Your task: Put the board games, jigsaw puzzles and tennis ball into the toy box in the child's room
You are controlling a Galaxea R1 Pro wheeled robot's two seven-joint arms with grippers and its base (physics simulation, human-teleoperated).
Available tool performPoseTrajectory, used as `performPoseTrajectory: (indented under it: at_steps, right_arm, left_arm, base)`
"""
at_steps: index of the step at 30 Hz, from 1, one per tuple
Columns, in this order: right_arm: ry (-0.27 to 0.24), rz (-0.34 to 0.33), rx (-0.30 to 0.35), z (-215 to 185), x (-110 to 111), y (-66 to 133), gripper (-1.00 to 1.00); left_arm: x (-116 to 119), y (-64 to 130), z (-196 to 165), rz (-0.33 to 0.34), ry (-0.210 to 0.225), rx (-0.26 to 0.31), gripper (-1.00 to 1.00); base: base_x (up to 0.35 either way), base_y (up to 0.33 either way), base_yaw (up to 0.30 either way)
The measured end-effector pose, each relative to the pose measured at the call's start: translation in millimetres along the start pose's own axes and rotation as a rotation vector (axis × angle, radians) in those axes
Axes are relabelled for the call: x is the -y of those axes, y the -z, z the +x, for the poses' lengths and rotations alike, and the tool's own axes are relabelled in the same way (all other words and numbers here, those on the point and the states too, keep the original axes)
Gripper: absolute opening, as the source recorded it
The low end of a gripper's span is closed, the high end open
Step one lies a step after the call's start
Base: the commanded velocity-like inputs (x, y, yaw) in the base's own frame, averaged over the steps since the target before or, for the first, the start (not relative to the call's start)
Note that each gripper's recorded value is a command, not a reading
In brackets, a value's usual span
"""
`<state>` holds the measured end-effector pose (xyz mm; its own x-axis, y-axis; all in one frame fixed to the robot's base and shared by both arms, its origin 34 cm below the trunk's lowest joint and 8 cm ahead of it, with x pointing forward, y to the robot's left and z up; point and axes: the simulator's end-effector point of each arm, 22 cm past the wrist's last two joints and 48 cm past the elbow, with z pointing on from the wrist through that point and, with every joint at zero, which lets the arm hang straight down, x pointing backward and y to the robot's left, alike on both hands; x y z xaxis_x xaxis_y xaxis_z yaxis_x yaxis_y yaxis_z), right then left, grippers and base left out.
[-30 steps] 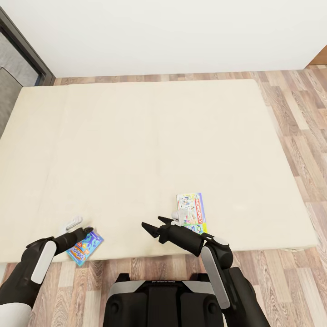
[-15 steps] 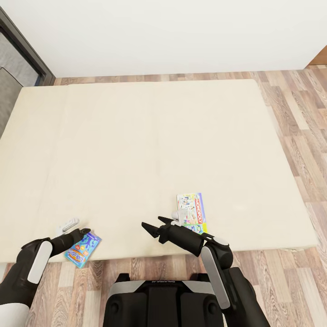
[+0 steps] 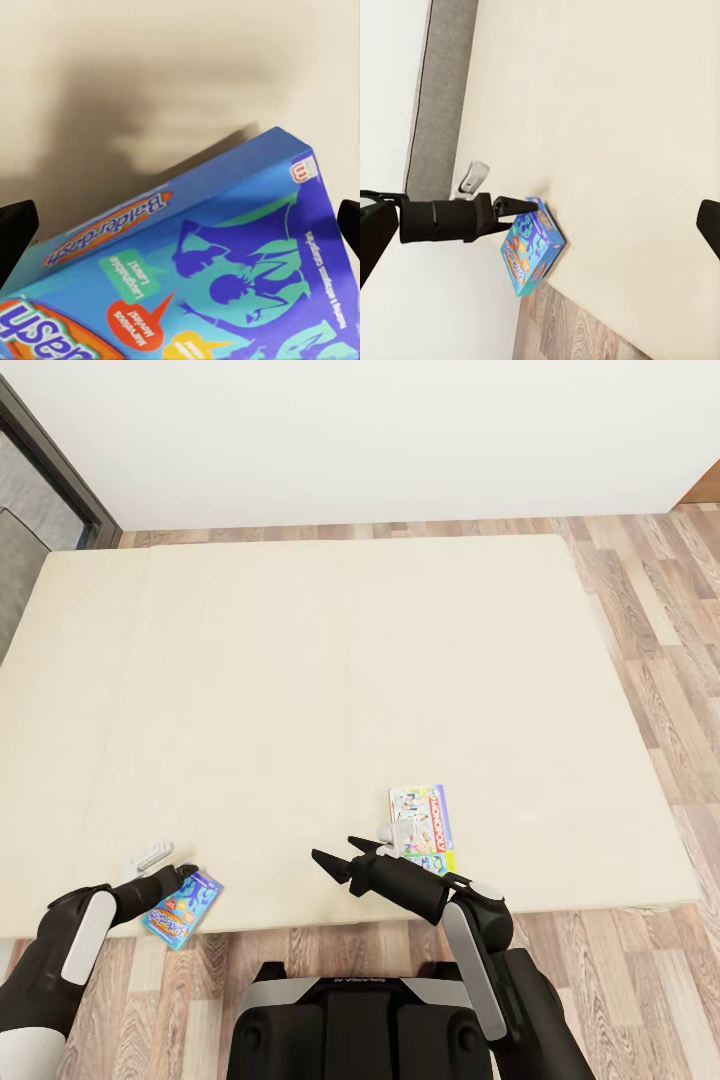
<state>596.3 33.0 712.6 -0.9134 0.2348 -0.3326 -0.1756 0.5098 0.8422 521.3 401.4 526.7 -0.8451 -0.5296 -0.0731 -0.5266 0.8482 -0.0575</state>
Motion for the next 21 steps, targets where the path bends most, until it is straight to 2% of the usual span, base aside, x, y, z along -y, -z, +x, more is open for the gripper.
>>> performPoseTrajectory:
  at_steps: [7, 21]
  right_arm:
    - [0.000, -0.001, 0.001, -0.5, -0.4, 0.1, 1.00]
    - [0.000, -0.002, 0.002, -0.7, -0.8, 0.1, 1.00]
  left_arm:
    - [-5.5, -1.1, 1.5, -0.027, 0.002, 0.000, 1.00]
    - [-6.5, -1.5, 3.5, -0.030, 0.005, -0.006, 1.00]
  base:
    - [0.000, 0.000, 0.000]
    - [0.000, 0.000, 0.000]
